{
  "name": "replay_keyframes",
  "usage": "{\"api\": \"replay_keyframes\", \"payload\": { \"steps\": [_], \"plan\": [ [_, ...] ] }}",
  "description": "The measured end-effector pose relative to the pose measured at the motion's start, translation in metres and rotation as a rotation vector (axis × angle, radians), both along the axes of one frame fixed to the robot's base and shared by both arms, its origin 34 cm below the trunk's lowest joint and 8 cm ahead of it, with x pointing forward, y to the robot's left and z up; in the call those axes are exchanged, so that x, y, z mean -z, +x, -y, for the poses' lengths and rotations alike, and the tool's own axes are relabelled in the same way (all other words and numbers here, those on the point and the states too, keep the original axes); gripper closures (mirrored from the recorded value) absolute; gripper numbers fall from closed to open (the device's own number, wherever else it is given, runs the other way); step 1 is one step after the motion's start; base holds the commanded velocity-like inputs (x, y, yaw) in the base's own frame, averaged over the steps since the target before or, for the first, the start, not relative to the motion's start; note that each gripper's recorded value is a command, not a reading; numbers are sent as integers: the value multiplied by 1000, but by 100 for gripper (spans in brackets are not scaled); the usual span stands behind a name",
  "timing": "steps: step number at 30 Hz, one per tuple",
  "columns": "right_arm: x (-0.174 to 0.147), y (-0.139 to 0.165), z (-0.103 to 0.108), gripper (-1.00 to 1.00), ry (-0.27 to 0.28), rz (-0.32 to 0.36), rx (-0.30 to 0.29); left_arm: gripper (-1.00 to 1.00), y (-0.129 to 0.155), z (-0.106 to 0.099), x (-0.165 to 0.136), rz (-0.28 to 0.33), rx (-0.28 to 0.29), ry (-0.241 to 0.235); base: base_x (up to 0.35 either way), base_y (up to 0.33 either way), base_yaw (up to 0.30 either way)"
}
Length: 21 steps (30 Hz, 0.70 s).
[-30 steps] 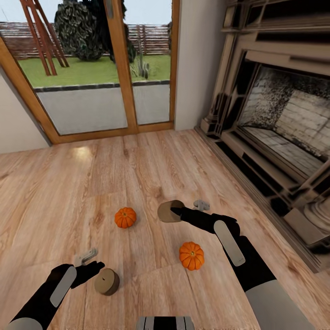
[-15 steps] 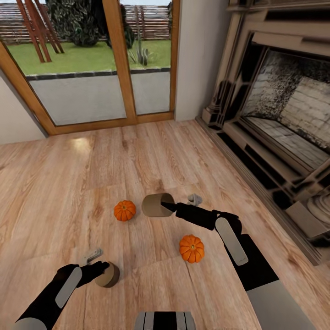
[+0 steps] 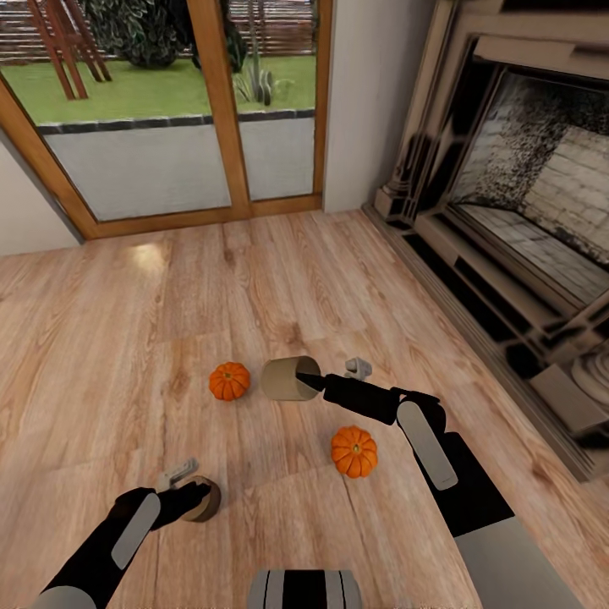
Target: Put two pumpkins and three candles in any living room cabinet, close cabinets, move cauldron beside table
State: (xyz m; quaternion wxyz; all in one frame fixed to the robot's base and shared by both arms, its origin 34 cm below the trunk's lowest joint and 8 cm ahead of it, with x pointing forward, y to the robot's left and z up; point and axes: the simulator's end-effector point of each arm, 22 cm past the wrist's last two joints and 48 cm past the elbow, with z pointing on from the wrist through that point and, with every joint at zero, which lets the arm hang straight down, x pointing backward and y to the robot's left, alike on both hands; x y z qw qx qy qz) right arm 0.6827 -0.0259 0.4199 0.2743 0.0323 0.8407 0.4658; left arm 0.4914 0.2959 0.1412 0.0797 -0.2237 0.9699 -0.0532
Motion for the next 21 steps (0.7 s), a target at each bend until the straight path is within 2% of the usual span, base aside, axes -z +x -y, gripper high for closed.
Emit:
{"api": "replay_keyframes", "payload": {
  "steps": [6,15,21],
  "plan": [
    [2,0,0,100,2,-4,0,-100,5,0,1,29,5,16,0,0,0],
    [2,0,0,100,1,-4,0,-100,6,0,1,35,11,20,4,0,0],
    [2,0,0,100,0,-4,0,-100,6,-1,1,35,11,21,133,0,0]
  ]
}}
